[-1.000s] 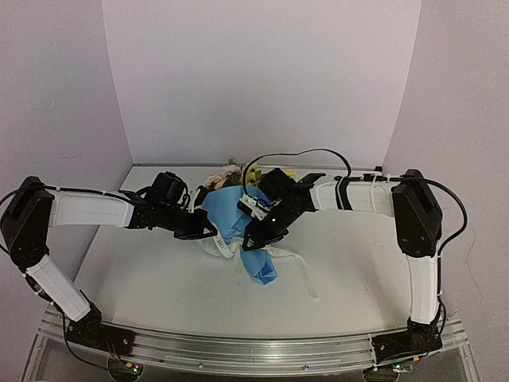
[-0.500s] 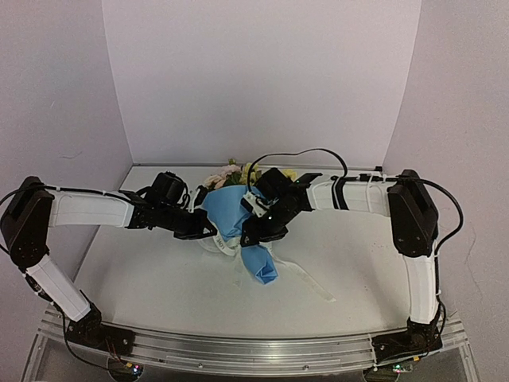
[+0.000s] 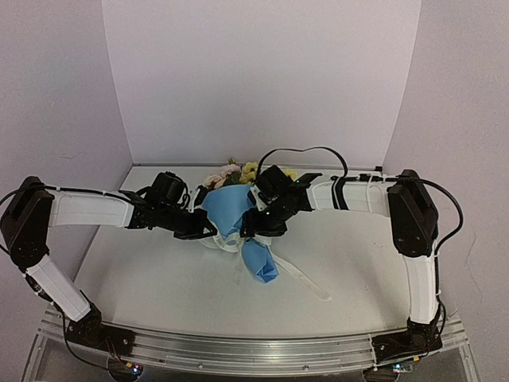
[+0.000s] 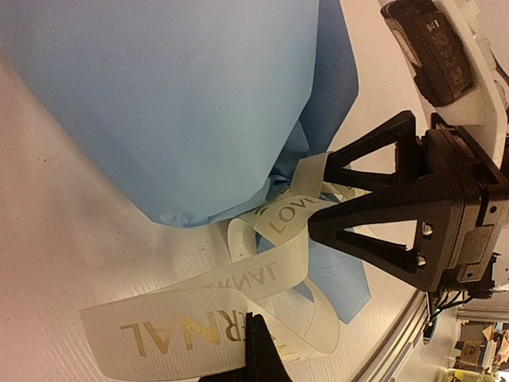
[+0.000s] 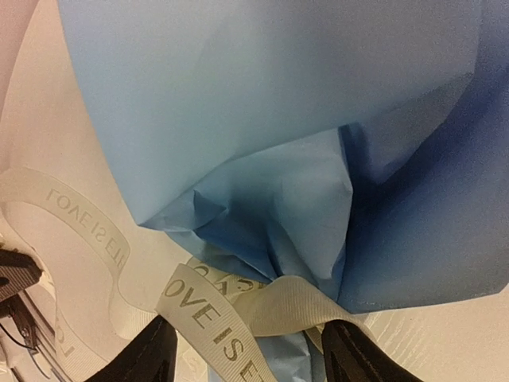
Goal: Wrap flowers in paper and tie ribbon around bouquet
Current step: Cross the half-tied ribbon over the folded bouquet.
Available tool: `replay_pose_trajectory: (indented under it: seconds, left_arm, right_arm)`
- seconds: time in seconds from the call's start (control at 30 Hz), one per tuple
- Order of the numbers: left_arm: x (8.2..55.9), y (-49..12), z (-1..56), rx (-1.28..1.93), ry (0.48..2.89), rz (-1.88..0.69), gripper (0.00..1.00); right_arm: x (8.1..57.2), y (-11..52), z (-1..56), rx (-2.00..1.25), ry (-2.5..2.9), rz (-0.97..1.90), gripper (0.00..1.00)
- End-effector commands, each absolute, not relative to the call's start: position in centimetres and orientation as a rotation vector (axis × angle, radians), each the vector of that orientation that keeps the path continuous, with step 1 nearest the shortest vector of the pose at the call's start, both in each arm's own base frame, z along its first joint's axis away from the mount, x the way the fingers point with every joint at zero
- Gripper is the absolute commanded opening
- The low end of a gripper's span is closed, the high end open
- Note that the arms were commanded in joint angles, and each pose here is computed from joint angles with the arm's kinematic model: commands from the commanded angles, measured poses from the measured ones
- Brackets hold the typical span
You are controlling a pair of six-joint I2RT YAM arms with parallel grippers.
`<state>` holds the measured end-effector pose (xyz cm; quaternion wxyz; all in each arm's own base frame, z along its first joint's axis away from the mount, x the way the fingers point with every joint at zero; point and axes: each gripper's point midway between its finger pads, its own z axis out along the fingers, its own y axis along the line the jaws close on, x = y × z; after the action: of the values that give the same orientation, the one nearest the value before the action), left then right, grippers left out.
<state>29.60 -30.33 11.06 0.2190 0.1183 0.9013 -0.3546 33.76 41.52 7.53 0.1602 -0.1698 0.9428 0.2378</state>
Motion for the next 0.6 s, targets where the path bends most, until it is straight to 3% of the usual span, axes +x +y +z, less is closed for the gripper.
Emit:
replay_pose_trajectory:
  seconds: [0.0, 0.57]
  left_arm:
    - [30.22, -30.96, 13.29, 0.353, 2.419, -1.001, 0.00]
    - [29.72, -30.67, 13.51, 0.355, 2.402, -1.013, 0.00]
  right_arm:
    - [35.56, 41.86, 8.69, -0.337, 2.641, 0.685, 0.65]
    - [36.28, 42.47, 9.38, -0.184, 2.573, 0.723, 0.69]
